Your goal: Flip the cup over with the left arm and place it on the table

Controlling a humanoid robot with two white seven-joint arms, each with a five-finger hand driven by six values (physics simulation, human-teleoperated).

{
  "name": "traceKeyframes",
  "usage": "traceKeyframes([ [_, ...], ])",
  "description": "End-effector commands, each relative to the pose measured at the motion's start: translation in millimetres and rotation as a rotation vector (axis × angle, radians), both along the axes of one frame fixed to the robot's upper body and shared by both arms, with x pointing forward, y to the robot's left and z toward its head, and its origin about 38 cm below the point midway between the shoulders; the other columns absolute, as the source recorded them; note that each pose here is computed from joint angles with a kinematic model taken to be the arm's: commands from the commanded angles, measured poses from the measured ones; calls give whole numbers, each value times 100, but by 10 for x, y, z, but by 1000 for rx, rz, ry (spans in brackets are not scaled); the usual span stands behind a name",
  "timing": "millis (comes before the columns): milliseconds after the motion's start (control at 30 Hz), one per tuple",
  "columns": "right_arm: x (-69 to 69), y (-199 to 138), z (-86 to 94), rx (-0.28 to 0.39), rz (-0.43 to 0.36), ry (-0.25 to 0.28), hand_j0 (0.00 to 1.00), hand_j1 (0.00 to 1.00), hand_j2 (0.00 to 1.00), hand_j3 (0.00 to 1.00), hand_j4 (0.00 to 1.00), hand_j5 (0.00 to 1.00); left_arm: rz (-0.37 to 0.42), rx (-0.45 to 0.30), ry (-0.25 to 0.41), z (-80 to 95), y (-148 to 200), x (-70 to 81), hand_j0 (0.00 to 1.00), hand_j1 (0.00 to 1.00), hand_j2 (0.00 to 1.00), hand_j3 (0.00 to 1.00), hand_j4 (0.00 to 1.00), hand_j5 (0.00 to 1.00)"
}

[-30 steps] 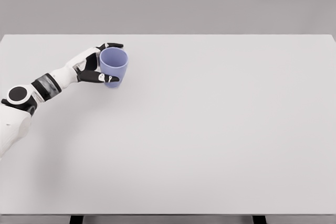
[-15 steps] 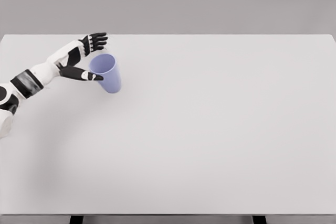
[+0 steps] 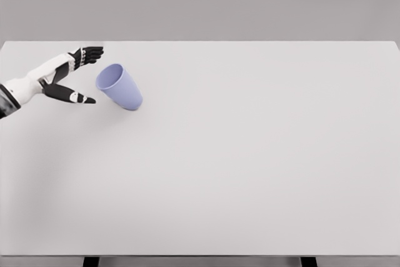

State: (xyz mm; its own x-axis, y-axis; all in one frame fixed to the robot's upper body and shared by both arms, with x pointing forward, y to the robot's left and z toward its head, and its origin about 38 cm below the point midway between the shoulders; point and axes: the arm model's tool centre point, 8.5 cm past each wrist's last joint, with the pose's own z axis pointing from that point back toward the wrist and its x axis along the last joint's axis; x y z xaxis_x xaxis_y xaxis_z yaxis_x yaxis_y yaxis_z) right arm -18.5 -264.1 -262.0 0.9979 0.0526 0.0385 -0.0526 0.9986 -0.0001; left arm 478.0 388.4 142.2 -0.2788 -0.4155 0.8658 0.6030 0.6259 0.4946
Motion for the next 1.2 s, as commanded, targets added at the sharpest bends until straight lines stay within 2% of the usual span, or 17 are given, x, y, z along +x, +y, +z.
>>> traceKeyframes([
  [0,0,0,0,0,0,0,100,100,100,100,100,100,14,34,13,-42,75,-12,100,100,100,100,100,100],
  [667,0,0,0,0,0,0,100,100,100,100,100,100,20,39,15,-47,102,-16,100,100,100,100,100,100],
  [700,0,0,0,0,0,0,100,100,100,100,100,100,9,65,11,-38,90,-12,100,100,100,100,100,100],
  [733,0,0,0,0,0,0,100,100,100,100,100,100,-7,122,6,-15,98,0,100,100,100,100,100,100],
  [767,0,0,0,0,0,0,100,100,100,100,100,100,-3,216,-8,108,255,10,100,100,100,100,100,100],
  [833,0,0,0,0,0,0,100,100,100,100,100,100,-16,356,-28,278,359,81,100,100,100,100,100,100],
  [867,0,0,0,0,0,0,100,100,100,100,100,100,12,476,-22,390,625,57,100,100,100,100,100,100],
  [900,0,0,0,0,0,0,100,100,100,100,100,100,11,540,-16,417,719,26,100,100,100,100,100,100],
  [967,0,0,0,0,0,0,100,100,100,100,100,100,-90,779,-40,546,590,134,100,100,100,100,100,100],
  [1000,0,0,0,0,0,0,100,100,100,100,100,100,-136,856,-56,562,505,151,100,100,100,100,100,100],
  [1033,0,0,0,0,0,0,100,100,100,100,100,100,-165,907,-67,563,455,155,100,100,100,100,100,100],
  [1167,0,0,0,0,0,0,100,100,100,100,100,100,-172,901,-79,584,403,176,100,100,100,100,100,100],
])
